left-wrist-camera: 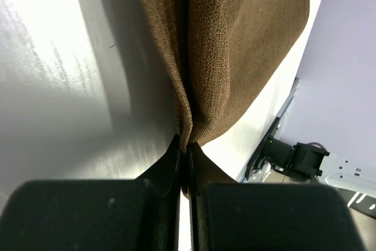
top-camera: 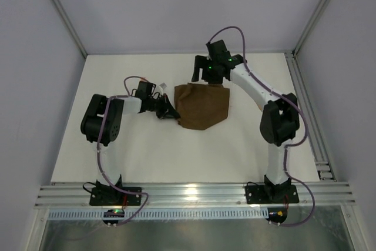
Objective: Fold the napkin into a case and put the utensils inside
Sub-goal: Turn over the upper triangle folded napkin at the center of the board.
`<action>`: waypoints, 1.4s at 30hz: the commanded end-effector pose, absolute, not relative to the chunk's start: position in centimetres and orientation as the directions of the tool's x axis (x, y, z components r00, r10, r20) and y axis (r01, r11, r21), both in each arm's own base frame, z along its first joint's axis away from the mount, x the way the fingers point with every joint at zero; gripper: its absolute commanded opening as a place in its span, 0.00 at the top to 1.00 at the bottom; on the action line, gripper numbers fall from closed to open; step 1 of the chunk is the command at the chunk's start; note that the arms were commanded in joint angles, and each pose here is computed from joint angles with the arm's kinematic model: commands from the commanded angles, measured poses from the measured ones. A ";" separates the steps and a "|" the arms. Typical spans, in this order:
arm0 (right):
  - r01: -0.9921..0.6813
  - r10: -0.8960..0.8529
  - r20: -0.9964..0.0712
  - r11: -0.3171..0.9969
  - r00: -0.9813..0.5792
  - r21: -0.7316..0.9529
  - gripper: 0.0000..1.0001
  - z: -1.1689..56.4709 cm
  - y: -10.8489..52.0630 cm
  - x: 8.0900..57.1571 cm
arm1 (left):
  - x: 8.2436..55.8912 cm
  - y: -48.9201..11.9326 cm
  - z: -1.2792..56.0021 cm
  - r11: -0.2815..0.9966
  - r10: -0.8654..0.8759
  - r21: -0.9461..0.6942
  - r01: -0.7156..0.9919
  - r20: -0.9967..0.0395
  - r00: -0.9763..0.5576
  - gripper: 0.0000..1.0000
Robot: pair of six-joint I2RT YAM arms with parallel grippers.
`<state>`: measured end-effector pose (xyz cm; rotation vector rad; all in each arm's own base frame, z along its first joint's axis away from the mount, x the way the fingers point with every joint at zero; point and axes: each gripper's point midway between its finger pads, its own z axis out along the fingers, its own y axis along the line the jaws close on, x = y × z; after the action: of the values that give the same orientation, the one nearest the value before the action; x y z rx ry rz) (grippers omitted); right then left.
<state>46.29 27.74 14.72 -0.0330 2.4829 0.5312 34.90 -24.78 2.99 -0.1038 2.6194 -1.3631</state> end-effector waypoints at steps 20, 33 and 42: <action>-0.165 0.048 -0.464 0.899 -0.884 0.407 0.14 3.3 19.3 36.9 | 35.7 -22.4 3.3 0.527 -0.195 -0.850 -0.021 -0.096 -0.976 0.98; -0.326 0.073 -0.551 0.738 -0.831 0.591 0.51 9.3 25.1 37.5 | 36.2 -21.5 4.2 0.520 -0.200 -0.854 -0.027 -0.091 -0.976 0.99; -0.217 0.137 -0.453 0.733 -0.881 0.645 0.48 13.8 27.2 36.9 | 36.8 -20.5 4.5 0.515 -0.214 -0.856 -0.040 -0.083 -0.973 0.99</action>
<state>36.73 26.83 10.21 -0.1250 2.4852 0.9588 36.40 -20.42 3.62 -0.2625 2.5974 -1.4173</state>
